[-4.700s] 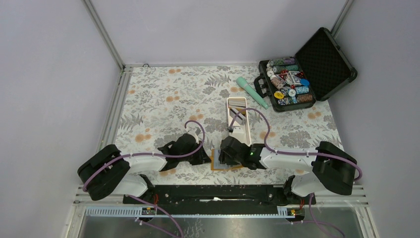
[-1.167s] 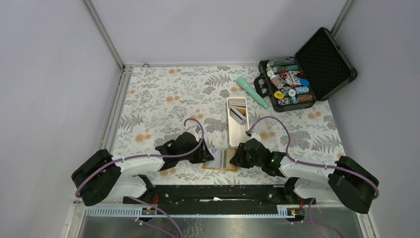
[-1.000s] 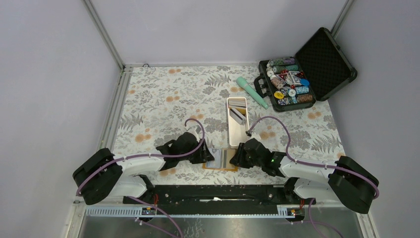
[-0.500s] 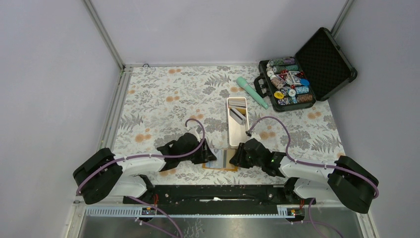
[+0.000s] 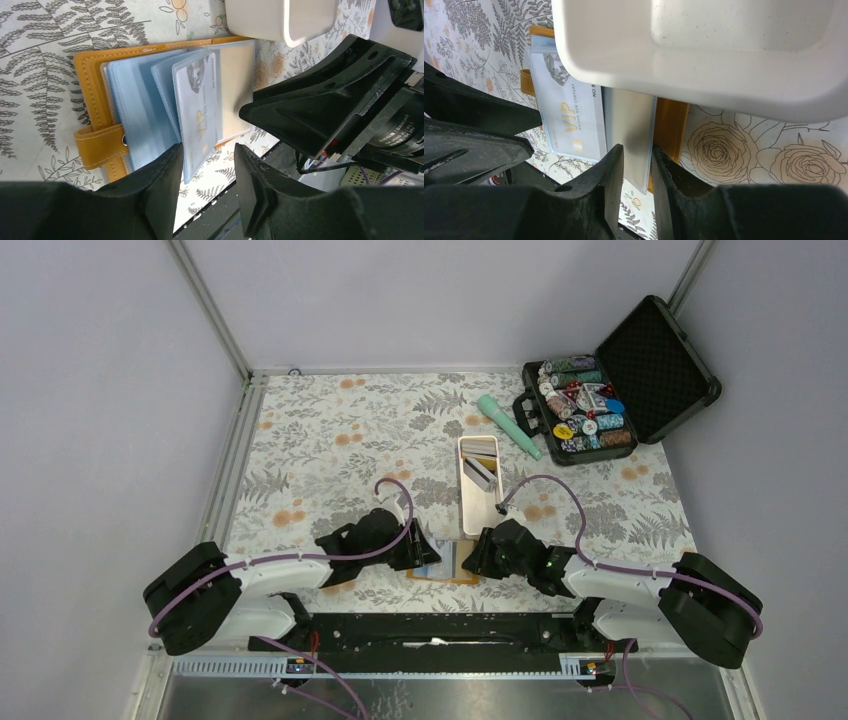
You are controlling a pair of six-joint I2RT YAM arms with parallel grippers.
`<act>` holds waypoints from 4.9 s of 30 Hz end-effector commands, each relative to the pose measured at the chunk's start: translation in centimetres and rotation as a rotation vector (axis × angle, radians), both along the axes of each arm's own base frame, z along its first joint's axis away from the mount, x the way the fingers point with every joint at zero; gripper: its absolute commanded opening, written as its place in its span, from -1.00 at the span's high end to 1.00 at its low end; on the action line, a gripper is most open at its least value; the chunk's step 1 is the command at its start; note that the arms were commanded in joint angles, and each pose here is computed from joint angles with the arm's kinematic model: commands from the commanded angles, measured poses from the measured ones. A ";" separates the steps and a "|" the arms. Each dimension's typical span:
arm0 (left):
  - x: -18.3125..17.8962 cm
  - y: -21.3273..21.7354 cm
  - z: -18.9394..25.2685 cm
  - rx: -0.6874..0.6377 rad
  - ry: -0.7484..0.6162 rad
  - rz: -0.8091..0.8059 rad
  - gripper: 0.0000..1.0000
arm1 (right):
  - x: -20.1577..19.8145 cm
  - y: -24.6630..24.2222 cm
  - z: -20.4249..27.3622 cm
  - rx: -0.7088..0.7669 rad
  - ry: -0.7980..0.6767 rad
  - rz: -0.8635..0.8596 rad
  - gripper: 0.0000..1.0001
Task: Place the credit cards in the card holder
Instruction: Turn over the card slot in the card holder, then pick up the credit card from the storage box.
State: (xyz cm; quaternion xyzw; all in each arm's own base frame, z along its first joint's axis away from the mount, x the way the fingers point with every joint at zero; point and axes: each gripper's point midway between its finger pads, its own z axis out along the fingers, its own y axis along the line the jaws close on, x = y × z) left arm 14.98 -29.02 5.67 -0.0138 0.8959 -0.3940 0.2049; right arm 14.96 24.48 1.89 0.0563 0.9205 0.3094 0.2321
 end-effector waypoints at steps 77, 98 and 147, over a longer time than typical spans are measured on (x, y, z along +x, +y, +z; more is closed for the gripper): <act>10.3 11.6 14.1 0.251 -0.331 0.063 -0.97 | 15.8 -3.9 10.5 -0.288 -0.322 0.152 0.21; 12.3 15.8 14.9 0.311 -0.385 0.188 -0.98 | 20.5 -4.6 7.2 -0.379 -0.330 0.160 0.30; 12.2 15.2 15.4 0.232 -0.392 0.173 -0.98 | 21.7 -6.6 5.5 -0.491 -0.306 0.122 0.34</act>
